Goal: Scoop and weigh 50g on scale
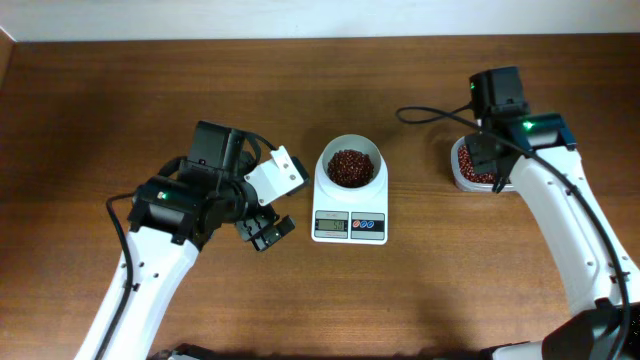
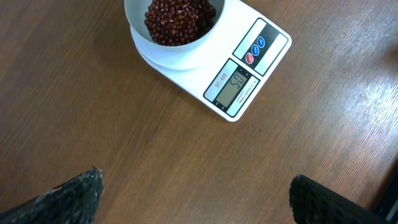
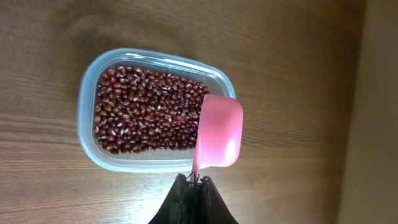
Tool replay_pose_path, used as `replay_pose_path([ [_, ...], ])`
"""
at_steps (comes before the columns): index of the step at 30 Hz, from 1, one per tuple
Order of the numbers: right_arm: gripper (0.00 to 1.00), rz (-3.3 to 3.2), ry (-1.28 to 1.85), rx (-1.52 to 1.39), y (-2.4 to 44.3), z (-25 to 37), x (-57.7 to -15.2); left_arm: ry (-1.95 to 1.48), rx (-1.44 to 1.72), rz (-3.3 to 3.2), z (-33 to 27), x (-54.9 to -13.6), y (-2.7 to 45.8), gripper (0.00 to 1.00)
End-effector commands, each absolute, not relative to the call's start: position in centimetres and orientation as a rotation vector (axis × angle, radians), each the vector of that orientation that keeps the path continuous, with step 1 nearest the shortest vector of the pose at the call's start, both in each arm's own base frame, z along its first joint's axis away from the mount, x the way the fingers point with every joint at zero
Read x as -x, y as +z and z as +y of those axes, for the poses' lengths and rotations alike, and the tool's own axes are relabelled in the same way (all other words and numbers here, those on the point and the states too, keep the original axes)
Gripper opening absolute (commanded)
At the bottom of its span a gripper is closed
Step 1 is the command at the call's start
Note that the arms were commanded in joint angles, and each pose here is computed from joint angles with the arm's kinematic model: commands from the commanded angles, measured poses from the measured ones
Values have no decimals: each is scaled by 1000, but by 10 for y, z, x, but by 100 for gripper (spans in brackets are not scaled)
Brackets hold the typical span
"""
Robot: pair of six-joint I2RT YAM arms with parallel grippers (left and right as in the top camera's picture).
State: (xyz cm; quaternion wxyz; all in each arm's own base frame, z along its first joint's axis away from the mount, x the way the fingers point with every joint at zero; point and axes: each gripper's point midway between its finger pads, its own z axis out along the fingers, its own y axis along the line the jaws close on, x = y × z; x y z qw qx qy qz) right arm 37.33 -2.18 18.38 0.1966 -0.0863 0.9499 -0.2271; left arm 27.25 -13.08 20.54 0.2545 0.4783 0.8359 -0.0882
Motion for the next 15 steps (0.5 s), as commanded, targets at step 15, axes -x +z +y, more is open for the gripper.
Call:
replay_pose_path([
  [15,4,2630,191,405,186,108,-369,-237,-1306,2233,-132,-274,214,99],
])
